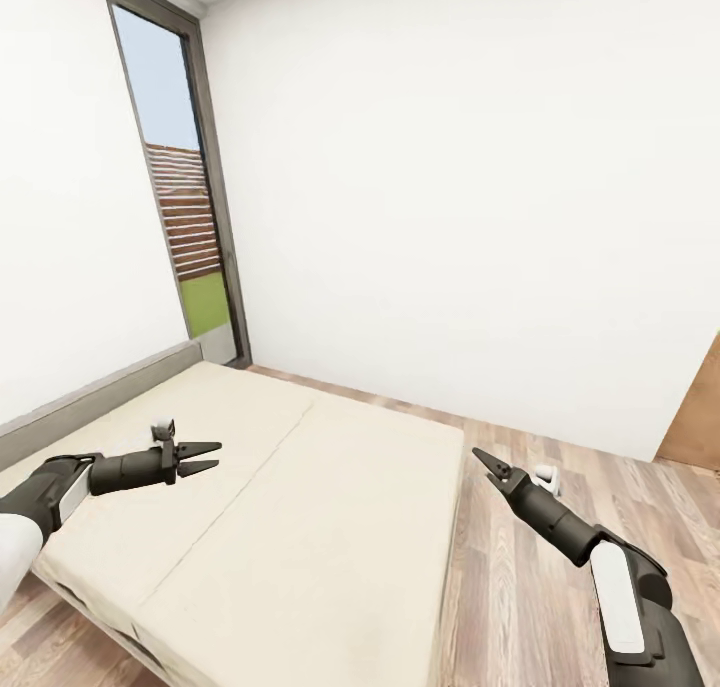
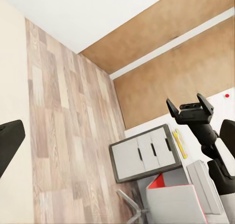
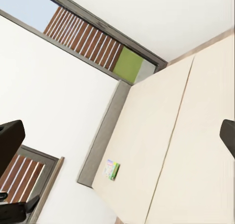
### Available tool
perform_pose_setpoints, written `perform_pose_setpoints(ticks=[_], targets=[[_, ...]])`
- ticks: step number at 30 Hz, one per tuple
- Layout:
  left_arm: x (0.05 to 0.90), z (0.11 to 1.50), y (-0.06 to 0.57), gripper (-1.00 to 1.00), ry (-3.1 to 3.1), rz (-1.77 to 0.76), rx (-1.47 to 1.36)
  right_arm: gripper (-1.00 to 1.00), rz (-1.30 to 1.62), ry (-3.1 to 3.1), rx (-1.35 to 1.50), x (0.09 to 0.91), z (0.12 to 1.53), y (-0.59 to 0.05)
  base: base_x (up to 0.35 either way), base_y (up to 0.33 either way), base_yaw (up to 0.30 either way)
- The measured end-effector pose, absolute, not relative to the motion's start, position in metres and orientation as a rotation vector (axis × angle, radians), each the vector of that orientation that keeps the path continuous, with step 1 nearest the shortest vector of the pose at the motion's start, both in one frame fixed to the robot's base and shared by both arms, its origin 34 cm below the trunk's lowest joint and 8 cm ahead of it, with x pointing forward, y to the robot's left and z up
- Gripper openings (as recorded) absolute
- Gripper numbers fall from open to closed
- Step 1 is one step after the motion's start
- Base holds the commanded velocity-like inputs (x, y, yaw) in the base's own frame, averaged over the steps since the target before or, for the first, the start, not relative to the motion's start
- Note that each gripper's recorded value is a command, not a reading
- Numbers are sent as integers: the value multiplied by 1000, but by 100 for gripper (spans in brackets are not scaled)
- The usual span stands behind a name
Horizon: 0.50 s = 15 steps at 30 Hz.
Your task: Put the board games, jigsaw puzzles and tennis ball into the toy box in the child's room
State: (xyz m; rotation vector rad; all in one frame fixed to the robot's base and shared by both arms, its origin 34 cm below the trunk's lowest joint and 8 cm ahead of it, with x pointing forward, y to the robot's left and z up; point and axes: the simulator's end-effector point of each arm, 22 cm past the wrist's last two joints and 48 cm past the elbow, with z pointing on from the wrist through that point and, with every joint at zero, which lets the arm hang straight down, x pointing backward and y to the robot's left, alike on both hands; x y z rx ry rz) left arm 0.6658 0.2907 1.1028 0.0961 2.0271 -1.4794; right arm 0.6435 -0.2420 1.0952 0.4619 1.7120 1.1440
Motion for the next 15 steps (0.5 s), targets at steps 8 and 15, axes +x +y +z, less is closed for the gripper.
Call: perform_pose_setpoints(ticks=[8,15], targets=[[666,1104,291,100,2026,-1479,97,100,1144,1710,460,643,1096,-242,18,13,-203],[666,1104,291,100,2026,-1479,98,100,1145,1710,460,643,1096,-242,3,35,-39]])
